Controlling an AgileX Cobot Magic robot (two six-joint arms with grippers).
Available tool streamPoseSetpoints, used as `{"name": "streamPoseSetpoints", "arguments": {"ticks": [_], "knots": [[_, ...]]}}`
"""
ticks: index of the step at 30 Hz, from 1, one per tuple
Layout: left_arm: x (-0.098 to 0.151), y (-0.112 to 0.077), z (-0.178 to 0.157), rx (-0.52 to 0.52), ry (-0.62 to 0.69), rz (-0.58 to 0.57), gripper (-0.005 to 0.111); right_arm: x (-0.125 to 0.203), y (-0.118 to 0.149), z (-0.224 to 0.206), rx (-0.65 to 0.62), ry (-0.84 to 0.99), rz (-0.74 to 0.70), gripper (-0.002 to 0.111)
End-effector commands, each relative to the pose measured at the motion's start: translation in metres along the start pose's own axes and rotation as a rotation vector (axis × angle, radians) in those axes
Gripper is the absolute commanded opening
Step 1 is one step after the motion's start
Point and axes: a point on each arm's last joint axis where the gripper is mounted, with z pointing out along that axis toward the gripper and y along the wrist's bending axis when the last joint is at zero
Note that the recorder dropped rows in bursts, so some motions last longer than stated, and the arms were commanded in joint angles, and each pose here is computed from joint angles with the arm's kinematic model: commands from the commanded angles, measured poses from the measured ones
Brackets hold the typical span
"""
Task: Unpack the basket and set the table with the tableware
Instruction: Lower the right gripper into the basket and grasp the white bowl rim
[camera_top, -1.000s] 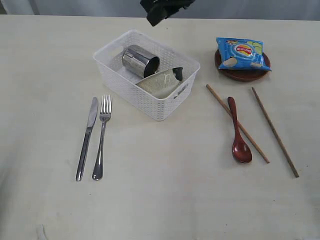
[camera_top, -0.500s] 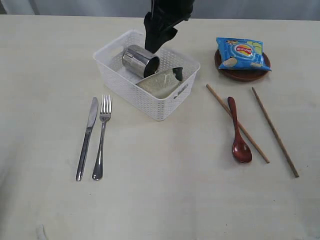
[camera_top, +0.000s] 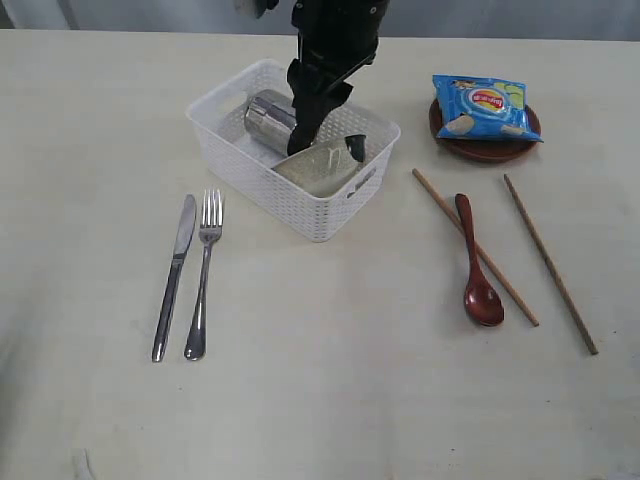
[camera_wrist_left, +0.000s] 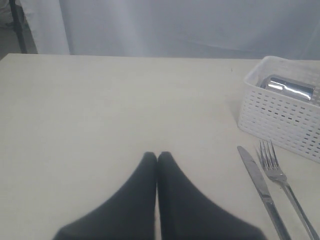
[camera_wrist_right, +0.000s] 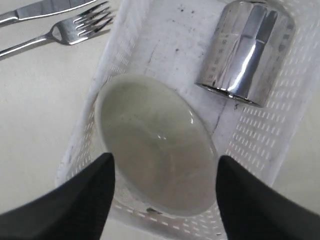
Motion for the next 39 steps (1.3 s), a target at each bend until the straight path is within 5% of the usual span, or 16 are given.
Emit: {"name": "streamPoseSetpoints", "arguments": {"ticks": [1, 5, 12, 16, 23, 25, 32, 39], "knots": [[0.000, 0.000, 0.000, -0.002, -0.009, 0.002, 0.000, 0.000, -0.001, 0.002, 0.002, 0.009, -0.007, 0.055], [0.000, 0.000, 0.000, -0.002, -0.009, 0.002, 0.000, 0.000, -0.001, 0.013, -0.020, 0.020, 0.002, 0.046], [0.000, 0.000, 0.000, -0.002, -0.009, 0.002, 0.000, -0.006, 0.006, 0.003, -0.026, -0.014, 0.011, 0.058], [0.000, 0.000, 0.000, -0.002, -0.009, 0.002, 0.000, -0.015, 0.017, -0.002, -0.101, -0.087, 0.055, 0.053], [0.000, 0.000, 0.000, -0.002, -0.009, 0.002, 0.000, -0.044, 0.063, 0.016, -0.188, -0.098, -0.099, 0.001], [0.000, 0.000, 0.000, -0.002, -0.009, 0.002, 0.000, -0.046, 0.069, 0.030, -0.192, -0.061, -0.113, 0.000], [0.000, 0.000, 0.000, -0.002, -0.009, 0.002, 0.000, -0.039, 0.072, 0.092, -0.036, 0.212, -0.093, 0.000], [0.000, 0.000, 0.000, -0.002, -0.009, 0.002, 0.000, -0.027, 0.046, 0.097, 0.265, 0.355, 0.005, 0.000]]}}
